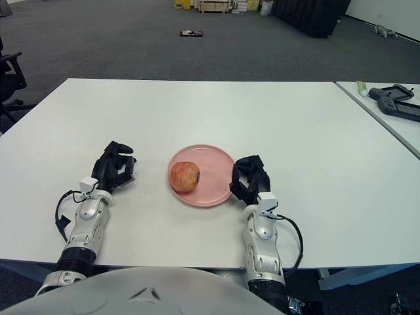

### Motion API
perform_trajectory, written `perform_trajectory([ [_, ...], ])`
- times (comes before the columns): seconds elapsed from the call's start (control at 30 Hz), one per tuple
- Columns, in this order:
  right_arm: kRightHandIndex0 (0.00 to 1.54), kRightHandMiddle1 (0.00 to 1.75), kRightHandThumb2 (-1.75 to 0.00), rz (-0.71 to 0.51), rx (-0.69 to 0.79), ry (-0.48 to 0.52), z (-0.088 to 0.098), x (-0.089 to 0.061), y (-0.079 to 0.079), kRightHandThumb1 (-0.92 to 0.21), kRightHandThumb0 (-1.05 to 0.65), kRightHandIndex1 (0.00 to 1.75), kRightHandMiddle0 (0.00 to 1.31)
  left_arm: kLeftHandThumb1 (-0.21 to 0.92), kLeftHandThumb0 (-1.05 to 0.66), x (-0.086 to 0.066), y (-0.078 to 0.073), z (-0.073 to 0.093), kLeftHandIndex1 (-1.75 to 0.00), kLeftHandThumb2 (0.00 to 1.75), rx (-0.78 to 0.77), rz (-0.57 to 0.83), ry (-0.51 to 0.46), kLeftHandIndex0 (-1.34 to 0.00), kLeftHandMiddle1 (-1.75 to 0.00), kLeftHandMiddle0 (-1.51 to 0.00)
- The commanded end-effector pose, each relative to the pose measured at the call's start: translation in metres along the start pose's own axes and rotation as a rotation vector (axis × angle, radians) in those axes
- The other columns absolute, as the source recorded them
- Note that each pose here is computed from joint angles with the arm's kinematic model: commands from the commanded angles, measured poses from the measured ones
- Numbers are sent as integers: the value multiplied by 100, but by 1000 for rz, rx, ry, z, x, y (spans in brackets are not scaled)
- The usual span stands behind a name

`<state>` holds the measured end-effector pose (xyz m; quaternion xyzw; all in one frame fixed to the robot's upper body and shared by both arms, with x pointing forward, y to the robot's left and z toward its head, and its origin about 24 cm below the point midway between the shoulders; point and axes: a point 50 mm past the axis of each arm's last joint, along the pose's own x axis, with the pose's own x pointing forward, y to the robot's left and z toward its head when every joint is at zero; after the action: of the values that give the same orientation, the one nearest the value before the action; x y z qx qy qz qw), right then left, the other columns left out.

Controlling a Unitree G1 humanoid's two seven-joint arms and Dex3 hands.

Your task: Put the apple into the plate.

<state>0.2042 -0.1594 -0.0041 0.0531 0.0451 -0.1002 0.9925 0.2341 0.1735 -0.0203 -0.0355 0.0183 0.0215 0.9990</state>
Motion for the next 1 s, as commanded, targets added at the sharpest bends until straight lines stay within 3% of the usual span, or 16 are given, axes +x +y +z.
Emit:
perform_trajectory([
  [0.0, 52, 175, -87, 32, 19, 6, 0, 4, 8, -67, -38, 134, 34, 47, -43, -13, 1, -20, -175, 114, -11, 2, 108, -49, -175, -88],
  [0.97, 53, 175, -87, 64, 25, 23, -1, 7, 20, -68, -38, 136, 34, 49, -42, -14, 1, -17, -175, 111, -38, 11, 107, -47, -175, -85],
])
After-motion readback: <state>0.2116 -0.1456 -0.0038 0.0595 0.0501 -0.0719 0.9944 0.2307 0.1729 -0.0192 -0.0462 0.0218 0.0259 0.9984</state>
